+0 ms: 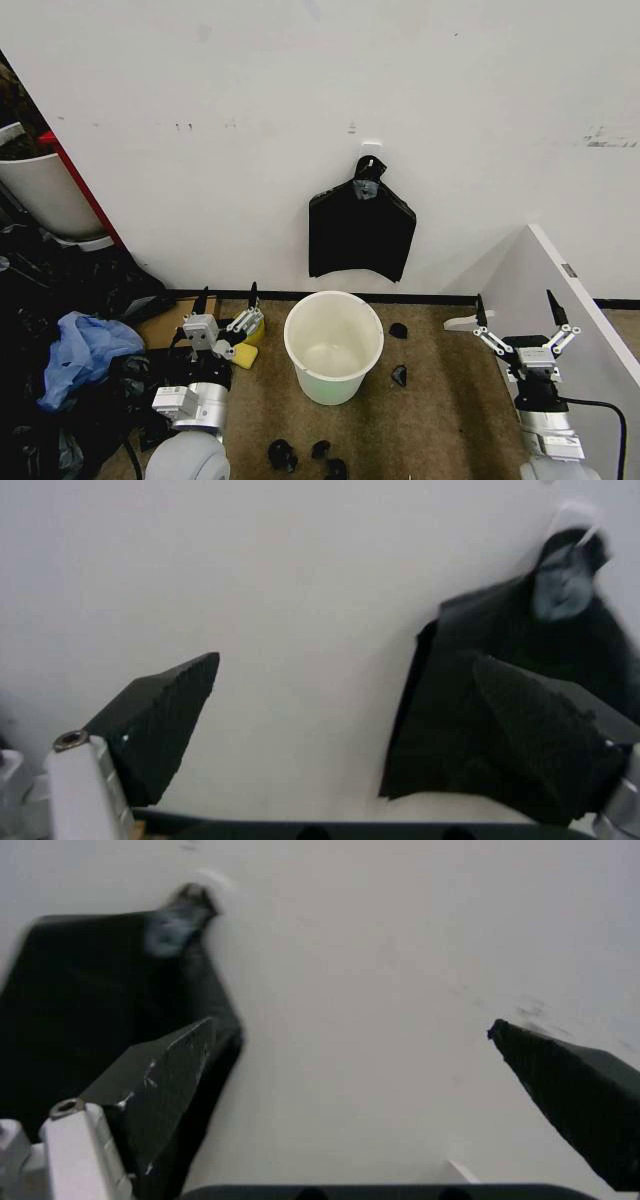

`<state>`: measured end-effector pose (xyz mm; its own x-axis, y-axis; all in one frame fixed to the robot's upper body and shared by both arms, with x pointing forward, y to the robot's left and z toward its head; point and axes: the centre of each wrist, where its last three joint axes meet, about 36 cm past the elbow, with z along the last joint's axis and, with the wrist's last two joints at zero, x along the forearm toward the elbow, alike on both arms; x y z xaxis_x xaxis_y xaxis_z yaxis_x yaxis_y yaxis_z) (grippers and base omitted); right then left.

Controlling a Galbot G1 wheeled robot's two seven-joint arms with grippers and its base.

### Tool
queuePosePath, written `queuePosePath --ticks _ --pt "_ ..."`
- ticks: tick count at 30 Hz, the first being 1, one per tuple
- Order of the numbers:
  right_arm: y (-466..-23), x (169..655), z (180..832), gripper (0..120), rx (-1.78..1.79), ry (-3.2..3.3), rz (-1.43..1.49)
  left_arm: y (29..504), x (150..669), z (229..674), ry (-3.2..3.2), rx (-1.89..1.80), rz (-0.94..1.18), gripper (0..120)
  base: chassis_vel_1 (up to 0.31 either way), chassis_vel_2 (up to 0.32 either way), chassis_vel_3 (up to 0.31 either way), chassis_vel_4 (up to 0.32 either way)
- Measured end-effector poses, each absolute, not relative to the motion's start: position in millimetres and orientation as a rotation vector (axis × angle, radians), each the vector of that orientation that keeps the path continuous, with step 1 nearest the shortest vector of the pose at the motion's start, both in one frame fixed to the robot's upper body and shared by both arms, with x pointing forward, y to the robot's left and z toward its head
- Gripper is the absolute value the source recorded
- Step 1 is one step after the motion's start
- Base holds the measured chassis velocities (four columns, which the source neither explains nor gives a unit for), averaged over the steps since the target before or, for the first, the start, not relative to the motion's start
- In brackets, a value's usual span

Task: Place the garbage bag over the trash bin.

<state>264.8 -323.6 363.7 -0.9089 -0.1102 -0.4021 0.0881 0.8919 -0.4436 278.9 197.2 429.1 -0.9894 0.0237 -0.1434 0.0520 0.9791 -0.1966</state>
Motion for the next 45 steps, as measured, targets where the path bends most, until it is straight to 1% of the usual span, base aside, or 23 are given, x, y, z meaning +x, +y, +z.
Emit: queuePosePath --ticks 3,6,7,10,12,18,22,26,29,30,33,38,39,40,43,45 --pt "-327 266 363 100 -0.044 2.637 -0.650 200 280 428 2.990 0.044 -0.308 100 0.000 0.000 0.000 0.000" --pt "-321 267 363 100 0.003 2.712 -0.480 200 282 434 2.987 0.057 -0.317 100 0.000 0.000 0.000 0.000" --pt "-321 267 363 100 0.003 2.712 -0.480 200 282 434 2.987 0.057 -0.317 100 0.000 0.000 0.000 0.000" --pt "-318 271 365 100 0.044 2.764 -0.360 202 285 436 2.983 0.058 -0.310 100 0.000 0.000 0.000 0.000" --pt "-320 272 365 100 0.040 2.772 -0.366 203 286 434 2.990 0.047 -0.307 100 0.000 0.000 0.000 0.000" --pt "-335 273 362 100 -0.092 2.736 -0.539 203 287 431 3.005 0.036 -0.295 100 0.000 0.000 0.000 0.000" --pt "-331 285 368 100 -0.127 2.760 -0.441 201 290 429 3.007 0.019 -0.287 100 0.000 0.000 0.000 0.000" --pt "-308 323 384 100 -0.165 2.844 -0.062 198 279 435 3.003 0.018 -0.283 100 0.000 0.000 0.000 0.000" --pt "-295 360 389 100 -0.229 2.911 0.116 200 264 438 3.018 0.007 -0.269 100 0.000 0.000 0.000 0.000" --pt "-295 360 389 100 -0.229 2.911 0.116 200 264 438 3.018 0.007 -0.269 100 0.000 0.000 0.000 0.000" --pt "-284 395 391 100 -0.328 2.924 0.359 200 258 435 3.031 -0.018 -0.250 100 0.000 0.000 0.000 0.000" --pt "-253 455 407 100 -0.506 2.773 1.019 197 254 433 3.034 -0.045 -0.233 100 0.000 0.000 0.000 0.000" --pt "-253 455 407 100 -0.506 2.773 1.019 197 254 433 3.034 -0.045 -0.233 100 0.000 0.000 0.000 0.000" --pt "-246 467 407 100 -0.520 2.737 1.112 197 254 433 3.032 -0.049 -0.229 100 0.000 0.000 0.000 0.000" --pt "-233 491 405 100 -0.538 2.678 1.257 197 254 433 3.032 -0.061 -0.222 100 0.000 0.000 0.000 0.000" --pt "-223 511 414 100 -0.579 2.618 1.404 199 254 433 3.035 -0.081 -0.214 100 0.000 0.000 0.000 0.000"
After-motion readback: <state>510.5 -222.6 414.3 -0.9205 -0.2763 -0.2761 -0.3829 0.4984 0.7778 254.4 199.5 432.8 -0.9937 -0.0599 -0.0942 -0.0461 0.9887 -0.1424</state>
